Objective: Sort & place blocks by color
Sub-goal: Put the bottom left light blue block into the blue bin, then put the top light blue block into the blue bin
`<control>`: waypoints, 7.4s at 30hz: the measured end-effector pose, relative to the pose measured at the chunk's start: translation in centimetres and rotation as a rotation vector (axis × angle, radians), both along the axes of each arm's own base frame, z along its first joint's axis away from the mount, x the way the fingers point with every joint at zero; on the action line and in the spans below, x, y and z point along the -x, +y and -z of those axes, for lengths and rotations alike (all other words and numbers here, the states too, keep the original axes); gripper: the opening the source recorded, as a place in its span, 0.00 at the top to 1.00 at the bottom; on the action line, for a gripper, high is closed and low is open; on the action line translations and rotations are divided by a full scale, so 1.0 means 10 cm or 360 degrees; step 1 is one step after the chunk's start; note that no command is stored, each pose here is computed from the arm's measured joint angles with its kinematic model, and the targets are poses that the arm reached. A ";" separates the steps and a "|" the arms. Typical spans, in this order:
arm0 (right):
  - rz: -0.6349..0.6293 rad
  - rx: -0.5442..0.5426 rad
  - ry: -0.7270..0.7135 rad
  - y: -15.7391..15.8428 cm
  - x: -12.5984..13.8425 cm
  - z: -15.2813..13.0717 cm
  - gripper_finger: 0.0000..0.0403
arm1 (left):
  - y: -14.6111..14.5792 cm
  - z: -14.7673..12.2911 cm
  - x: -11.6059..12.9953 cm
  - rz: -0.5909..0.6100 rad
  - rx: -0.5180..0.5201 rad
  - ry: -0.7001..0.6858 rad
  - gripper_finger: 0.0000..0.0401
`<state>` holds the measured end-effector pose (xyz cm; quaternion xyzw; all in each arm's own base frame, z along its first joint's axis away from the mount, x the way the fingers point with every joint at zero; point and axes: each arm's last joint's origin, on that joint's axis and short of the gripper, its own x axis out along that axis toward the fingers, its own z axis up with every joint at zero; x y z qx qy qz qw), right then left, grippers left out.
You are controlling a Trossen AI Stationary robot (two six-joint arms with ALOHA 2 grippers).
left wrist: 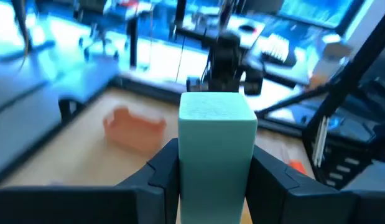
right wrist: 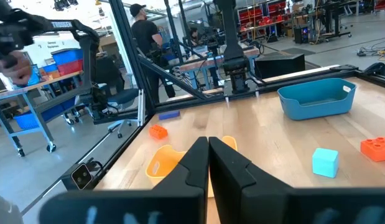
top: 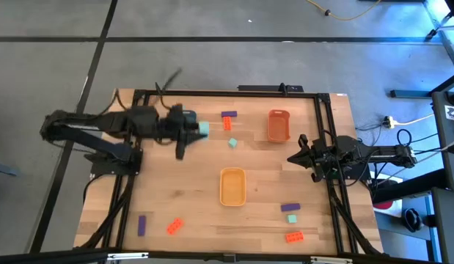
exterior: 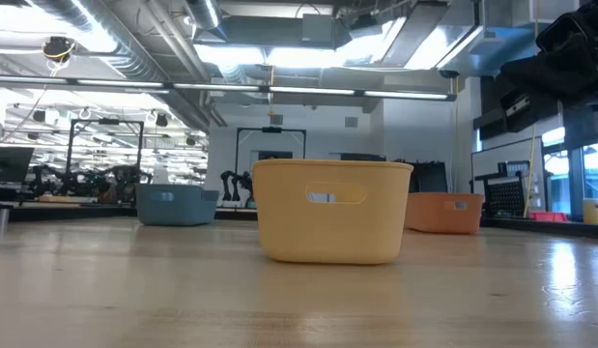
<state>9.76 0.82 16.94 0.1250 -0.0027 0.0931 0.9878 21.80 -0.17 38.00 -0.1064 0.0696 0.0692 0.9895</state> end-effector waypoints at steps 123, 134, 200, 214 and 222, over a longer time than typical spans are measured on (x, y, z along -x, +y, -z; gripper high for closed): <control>0.0249 -0.0088 0.0424 0.02 -1.44 -1.27 0.27 | 0.75 0.58 -0.60 -0.0428 -0.0165 0.0679 0.70; 0.0297 -0.0087 0.0415 0.00 -1.42 -1.29 0.27 | 1.60 1.22 -0.12 -0.0858 0.0491 0.1505 0.70; 0.0295 -0.0095 0.0329 0.00 -1.43 -1.33 0.27 | 0.36 0.47 0.11 0.0096 -0.0013 -0.0418 0.53; 0.0295 -0.0098 0.0327 0.00 -1.43 -1.33 0.27 | 0.31 0.58 0.10 0.0001 -0.0005 -0.0464 0.53; 0.0289 -0.0117 0.0182 0.00 -1.42 -1.43 0.27 | 0.38 0.54 -0.31 -0.0040 0.0001 0.0171 0.53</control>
